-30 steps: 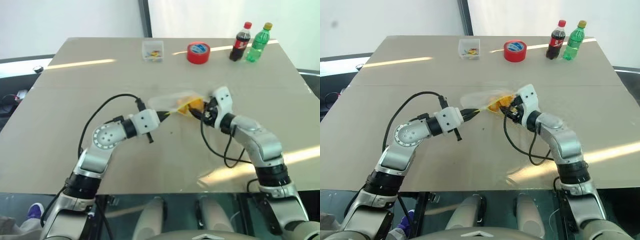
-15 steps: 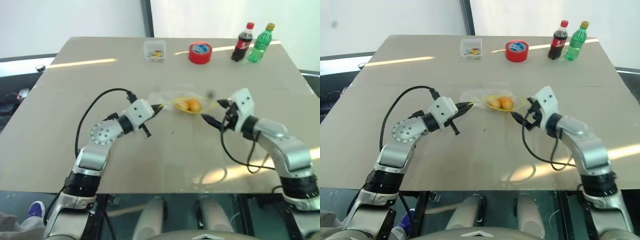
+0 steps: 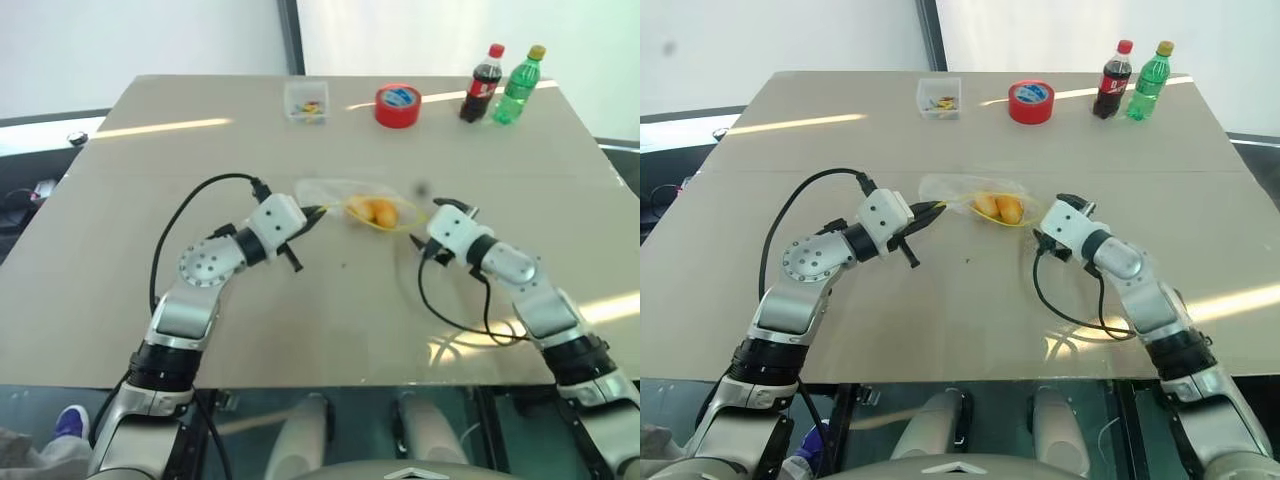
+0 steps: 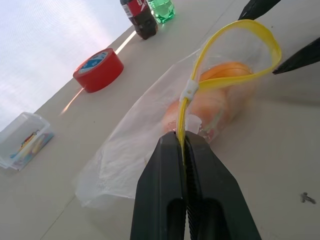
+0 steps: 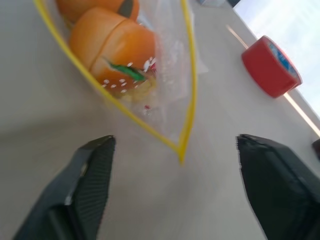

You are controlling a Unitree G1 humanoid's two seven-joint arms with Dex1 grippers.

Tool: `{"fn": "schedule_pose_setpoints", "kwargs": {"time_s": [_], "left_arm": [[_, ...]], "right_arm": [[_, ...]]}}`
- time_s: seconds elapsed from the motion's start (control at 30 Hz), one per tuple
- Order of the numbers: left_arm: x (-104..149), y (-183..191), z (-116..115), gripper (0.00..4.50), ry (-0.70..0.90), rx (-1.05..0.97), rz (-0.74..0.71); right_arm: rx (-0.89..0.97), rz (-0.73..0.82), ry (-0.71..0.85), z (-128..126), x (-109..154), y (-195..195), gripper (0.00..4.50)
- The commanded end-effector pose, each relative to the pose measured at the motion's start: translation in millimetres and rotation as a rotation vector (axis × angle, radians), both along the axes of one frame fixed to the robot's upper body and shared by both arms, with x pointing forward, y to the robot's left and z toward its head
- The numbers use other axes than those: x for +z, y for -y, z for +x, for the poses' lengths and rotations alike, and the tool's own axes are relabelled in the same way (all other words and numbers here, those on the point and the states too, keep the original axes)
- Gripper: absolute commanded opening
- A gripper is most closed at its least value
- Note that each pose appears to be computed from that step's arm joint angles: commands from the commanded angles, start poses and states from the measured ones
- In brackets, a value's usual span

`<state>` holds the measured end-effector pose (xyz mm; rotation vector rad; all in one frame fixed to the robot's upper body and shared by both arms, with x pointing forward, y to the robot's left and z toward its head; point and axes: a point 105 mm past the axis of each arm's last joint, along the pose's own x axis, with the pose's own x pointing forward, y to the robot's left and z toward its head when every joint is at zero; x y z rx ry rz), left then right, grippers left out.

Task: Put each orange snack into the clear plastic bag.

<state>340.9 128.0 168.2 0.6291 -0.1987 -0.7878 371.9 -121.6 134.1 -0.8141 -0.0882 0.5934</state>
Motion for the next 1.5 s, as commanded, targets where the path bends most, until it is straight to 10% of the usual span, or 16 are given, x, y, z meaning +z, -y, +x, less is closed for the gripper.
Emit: {"fn": "schedule_pose_setpoints", "kwargs": {"time_s": [0.03, 0.23, 0.67, 1.1, 1.27, 1.5], "left_arm": [[14, -1, -2, 0.00, 0.056, -0.008, -0.005], [28, -2, 4, 0.00, 0.093, 0.005, -0.014], [62, 1, 27, 0.00, 0.220, 0.027, -0.020], [1, 14, -32, 0.00, 0.157, -0.152, 0.131], [2, 25, -31, 0.00, 0.159, -0.159, 0.126], [9, 37, -24, 0.00, 0.177, -0.177, 0.141]], "right_arm": [[0.023, 0.008, 0.093, 0, 22, -1, 2.07], [0.006, 0.014, 0.168, -1, 48, 12, 0.02], [-0.133, -0.089, 0.409, -1, 119, 56, 0.02], [0.045, -0.025, -0.072, -91, 13, 26, 0.02], [0.027, 0.021, -0.122, -96, 26, 38, 2.23], [0.270, 0.098, -0.087, -106, 72, -14, 2.23]]}}
